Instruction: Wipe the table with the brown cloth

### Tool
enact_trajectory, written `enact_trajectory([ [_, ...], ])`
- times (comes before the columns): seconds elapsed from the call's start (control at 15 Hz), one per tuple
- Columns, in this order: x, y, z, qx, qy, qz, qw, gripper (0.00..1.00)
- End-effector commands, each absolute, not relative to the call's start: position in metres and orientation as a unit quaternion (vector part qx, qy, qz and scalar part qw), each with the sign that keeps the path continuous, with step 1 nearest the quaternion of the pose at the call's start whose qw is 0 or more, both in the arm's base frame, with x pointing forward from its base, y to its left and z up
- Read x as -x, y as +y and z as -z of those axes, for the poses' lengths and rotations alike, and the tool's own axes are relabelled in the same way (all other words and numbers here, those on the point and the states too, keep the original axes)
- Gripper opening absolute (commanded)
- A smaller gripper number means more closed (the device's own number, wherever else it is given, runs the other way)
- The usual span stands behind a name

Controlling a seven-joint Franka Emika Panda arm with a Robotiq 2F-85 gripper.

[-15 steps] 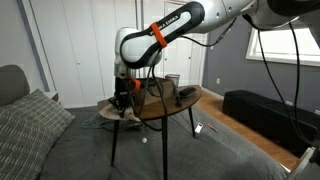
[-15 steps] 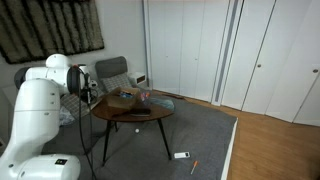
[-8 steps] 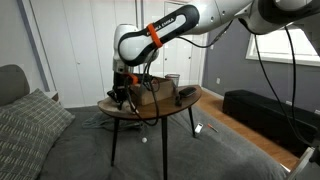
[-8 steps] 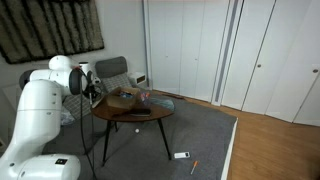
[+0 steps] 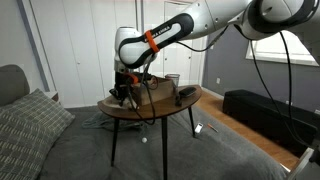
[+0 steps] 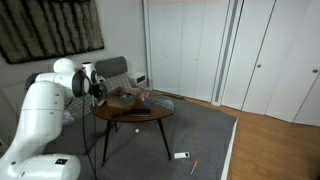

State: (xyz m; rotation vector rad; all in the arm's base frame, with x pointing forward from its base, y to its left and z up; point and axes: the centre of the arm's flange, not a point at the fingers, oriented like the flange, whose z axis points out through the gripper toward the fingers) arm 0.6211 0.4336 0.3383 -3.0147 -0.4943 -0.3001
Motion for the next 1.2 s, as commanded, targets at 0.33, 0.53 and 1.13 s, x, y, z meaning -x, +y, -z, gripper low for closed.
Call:
enact_trajectory([
  [0.33,-0.646,0.441,-0.362,0.980,-0.167,0.108,0.030,0.74],
  [0.53,-0.637,0.434,-0.388,0.986,-0.152,0.067,0.027,0.95],
  [1.13,-0.548,0.405,-0.485,0.990,-0.141,-0.009,0.020,1.00],
])
